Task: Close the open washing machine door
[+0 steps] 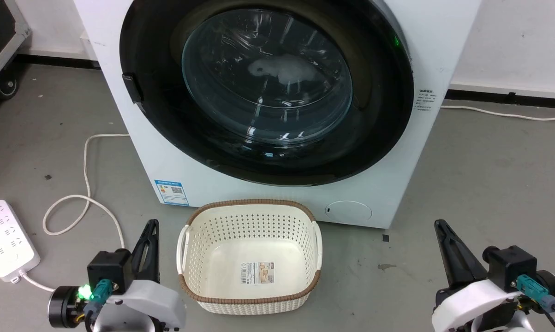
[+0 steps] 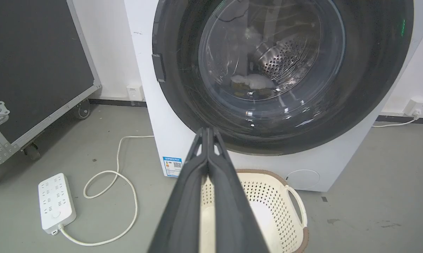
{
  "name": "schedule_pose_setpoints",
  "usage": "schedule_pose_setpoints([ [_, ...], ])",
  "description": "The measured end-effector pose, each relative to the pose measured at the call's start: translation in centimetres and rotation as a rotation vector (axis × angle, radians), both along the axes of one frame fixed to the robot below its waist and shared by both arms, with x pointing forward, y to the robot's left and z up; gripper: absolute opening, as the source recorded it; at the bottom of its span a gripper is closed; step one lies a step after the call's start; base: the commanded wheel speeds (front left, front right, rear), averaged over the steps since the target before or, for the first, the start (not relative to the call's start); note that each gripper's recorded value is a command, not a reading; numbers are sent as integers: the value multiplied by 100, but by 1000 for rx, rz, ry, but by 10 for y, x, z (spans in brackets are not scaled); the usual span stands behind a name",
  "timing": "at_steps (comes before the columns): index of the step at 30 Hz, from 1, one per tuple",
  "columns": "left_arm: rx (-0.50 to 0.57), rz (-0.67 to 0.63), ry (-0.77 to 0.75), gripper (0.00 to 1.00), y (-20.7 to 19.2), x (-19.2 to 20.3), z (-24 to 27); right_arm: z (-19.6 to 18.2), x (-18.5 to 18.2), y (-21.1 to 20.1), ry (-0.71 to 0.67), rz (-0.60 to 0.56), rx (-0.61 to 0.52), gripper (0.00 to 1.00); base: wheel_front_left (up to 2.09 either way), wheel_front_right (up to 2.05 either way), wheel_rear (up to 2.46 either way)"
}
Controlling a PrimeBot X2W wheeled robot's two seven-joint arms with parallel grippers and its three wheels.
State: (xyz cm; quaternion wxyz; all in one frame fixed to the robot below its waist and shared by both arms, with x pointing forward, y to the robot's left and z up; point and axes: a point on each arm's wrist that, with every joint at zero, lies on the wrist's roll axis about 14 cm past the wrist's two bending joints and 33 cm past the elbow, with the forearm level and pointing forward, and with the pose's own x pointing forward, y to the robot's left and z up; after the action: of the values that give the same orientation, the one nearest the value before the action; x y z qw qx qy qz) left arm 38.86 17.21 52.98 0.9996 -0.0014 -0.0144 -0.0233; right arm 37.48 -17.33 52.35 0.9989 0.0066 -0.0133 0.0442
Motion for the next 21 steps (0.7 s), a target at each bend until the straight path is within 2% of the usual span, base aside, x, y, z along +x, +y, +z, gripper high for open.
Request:
schedule_pose_setpoints([
  [21, 26, 28, 3, 0, 3, -7, 2, 4, 0, 9, 8, 25, -32, 0, 0, 0, 0],
])
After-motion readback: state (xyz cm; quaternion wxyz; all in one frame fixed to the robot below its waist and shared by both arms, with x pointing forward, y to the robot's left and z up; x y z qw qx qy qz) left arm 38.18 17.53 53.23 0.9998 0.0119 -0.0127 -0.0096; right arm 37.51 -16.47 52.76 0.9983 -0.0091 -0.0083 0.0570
